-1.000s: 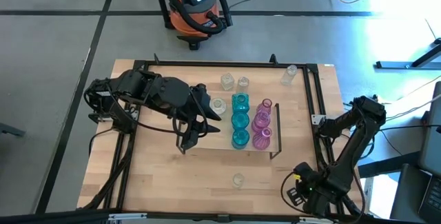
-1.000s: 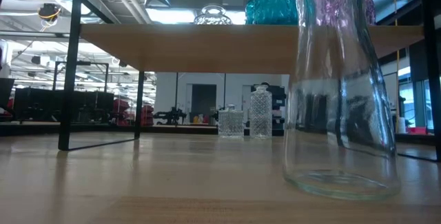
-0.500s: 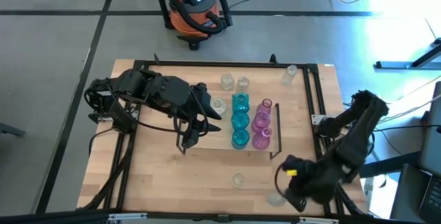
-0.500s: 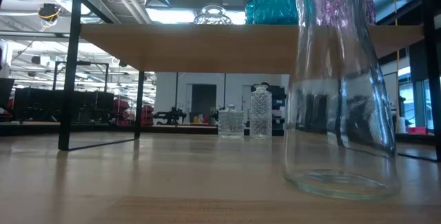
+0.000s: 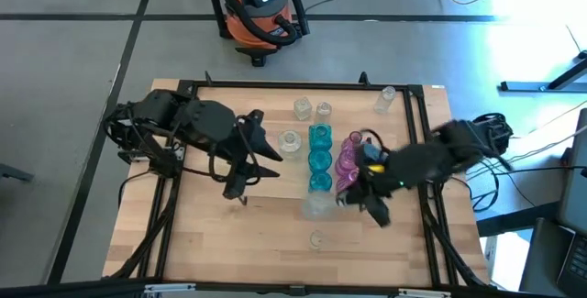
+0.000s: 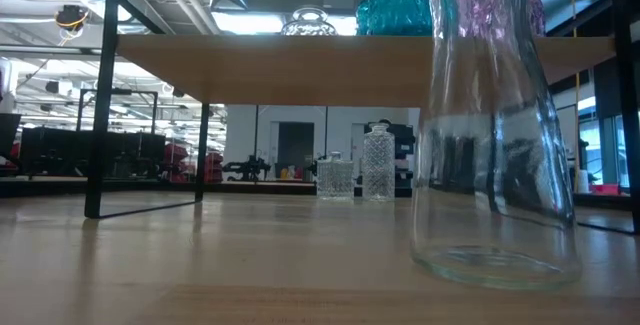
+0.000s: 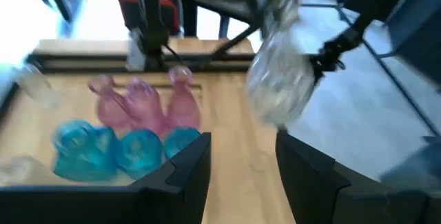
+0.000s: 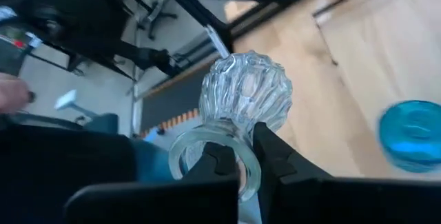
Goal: Sort vases onto shelf
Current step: Put the bottom right transparent vase on the shelf
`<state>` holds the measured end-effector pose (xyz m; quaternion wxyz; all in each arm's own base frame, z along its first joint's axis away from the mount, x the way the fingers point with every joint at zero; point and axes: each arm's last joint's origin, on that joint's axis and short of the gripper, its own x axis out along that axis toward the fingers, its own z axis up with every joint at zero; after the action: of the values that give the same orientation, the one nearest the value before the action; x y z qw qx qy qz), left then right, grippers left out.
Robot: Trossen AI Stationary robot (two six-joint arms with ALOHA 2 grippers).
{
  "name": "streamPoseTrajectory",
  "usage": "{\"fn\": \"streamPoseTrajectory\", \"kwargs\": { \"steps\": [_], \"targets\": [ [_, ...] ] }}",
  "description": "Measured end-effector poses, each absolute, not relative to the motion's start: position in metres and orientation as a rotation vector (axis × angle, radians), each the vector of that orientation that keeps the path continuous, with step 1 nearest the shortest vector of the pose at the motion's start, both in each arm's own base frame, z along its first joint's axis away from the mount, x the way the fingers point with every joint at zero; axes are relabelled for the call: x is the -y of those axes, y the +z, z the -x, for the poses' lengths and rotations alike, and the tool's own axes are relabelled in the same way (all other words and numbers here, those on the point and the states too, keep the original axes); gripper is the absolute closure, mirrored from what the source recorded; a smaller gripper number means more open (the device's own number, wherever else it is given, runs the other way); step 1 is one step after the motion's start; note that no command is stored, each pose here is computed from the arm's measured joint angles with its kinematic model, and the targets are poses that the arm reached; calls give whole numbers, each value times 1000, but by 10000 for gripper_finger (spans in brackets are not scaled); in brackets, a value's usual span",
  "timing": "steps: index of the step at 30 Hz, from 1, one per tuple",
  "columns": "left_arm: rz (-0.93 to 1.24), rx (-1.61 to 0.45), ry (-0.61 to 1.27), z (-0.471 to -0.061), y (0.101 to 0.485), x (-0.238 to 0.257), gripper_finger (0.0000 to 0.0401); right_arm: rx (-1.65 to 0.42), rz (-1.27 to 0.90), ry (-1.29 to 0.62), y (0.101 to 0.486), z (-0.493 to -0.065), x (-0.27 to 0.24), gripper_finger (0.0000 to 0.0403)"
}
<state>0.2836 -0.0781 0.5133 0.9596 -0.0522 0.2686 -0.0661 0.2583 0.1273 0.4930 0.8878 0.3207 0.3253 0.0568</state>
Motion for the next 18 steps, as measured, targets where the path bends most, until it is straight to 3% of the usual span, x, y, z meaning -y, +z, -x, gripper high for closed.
{"fn": "streamPoseTrajectory", "kwargs": {
  "steps": [7, 18],
  "targets": [
    [21, -496, -117, -291, 514, 76, 240, -697, -652, -12, 479, -290, -86, 402],
    [5, -559, -48, -315, 499, 60, 162, -623, -648, -7, 471, -325, -68, 403]
  ]
}}
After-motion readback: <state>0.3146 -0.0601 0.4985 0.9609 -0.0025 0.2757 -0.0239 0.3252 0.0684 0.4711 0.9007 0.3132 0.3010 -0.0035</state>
